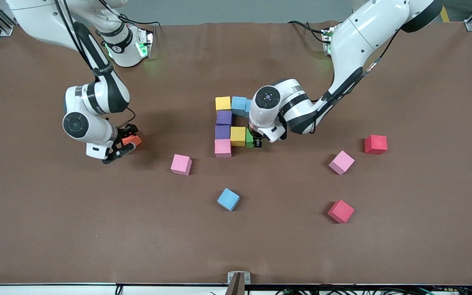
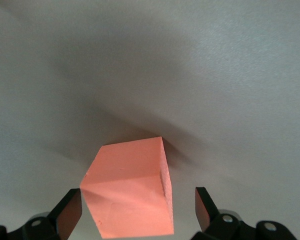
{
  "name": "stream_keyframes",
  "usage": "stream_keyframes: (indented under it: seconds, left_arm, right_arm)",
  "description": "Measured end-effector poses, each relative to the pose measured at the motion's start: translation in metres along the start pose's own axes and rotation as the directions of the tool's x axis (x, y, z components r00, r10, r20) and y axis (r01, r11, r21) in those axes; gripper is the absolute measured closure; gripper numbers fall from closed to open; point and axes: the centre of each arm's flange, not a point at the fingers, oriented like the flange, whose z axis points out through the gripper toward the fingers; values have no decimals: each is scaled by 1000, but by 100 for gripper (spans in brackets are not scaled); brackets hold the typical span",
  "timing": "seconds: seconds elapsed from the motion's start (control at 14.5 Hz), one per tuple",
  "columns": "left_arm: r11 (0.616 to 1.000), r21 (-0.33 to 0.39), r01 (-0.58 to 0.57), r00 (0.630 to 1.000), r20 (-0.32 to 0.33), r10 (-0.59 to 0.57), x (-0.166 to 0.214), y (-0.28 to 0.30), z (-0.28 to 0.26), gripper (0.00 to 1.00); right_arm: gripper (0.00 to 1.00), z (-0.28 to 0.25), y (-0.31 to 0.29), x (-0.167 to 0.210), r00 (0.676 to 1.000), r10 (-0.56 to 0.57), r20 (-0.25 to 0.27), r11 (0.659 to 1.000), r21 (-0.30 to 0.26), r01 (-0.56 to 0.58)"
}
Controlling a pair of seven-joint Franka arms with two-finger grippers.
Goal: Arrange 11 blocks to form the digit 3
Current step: 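Grasp the orange cube with the right gripper while the left gripper lowers green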
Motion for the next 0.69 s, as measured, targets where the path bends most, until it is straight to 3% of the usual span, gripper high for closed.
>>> stream_keyframes:
  seconds: [0.48, 0.62, 0.69]
  left_arm:
    - [1000, 0, -5, 1000, 0, 5, -3, -2, 0, 44]
    - [1000, 1, -5, 1000, 0, 5, -3, -2, 1, 42]
    - [1000, 3, -6, 1000, -1, 6, -3, -3, 2, 37]
  right_arm:
    - [0, 9, -6, -4, 1000, -9, 6, 1000, 3, 9]
    - [0, 10, -8, -3, 1000, -13, -3, 1000, -1, 13]
    - [0, 11, -9, -2, 1000, -15, -8, 1000, -3, 15]
